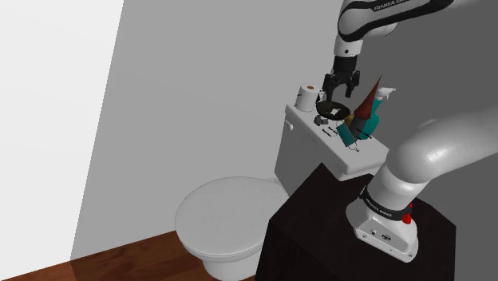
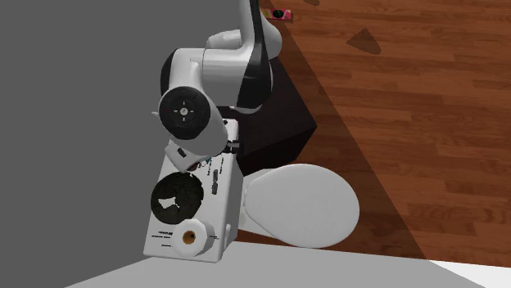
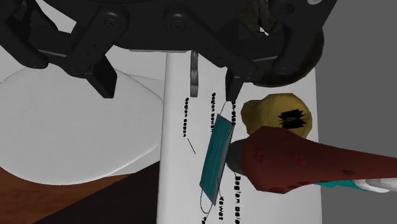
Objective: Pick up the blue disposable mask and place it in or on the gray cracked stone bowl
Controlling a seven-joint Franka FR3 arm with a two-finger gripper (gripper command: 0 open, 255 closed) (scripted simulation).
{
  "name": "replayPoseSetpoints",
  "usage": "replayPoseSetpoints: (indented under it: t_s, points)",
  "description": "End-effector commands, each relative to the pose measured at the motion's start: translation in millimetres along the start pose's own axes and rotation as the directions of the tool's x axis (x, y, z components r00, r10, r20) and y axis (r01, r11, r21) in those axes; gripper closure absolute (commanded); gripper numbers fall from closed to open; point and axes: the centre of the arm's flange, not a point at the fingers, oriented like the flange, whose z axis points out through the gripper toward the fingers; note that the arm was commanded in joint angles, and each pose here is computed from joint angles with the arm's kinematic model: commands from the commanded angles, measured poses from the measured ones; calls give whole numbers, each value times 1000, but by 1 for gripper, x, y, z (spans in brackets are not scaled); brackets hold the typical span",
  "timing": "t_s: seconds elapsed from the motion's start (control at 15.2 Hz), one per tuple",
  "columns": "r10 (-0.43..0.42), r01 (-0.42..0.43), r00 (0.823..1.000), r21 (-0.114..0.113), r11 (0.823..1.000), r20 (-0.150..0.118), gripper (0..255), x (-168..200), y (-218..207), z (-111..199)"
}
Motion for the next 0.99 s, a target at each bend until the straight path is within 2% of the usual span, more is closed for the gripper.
replayPoseSetpoints:
  t_s: [0.0, 0.33, 0.4, 0.92]
  points:
    - [33, -33, 999, -3, 999, 29, 0, 10, 18, 17]
    - [113, -112, 989, -16, 994, 100, 0, 27, 63, 66]
    - [119, -118, 987, -17, 993, 106, 0, 28, 67, 70]
    - [119, -118, 987, -17, 993, 106, 0, 24, 67, 109]
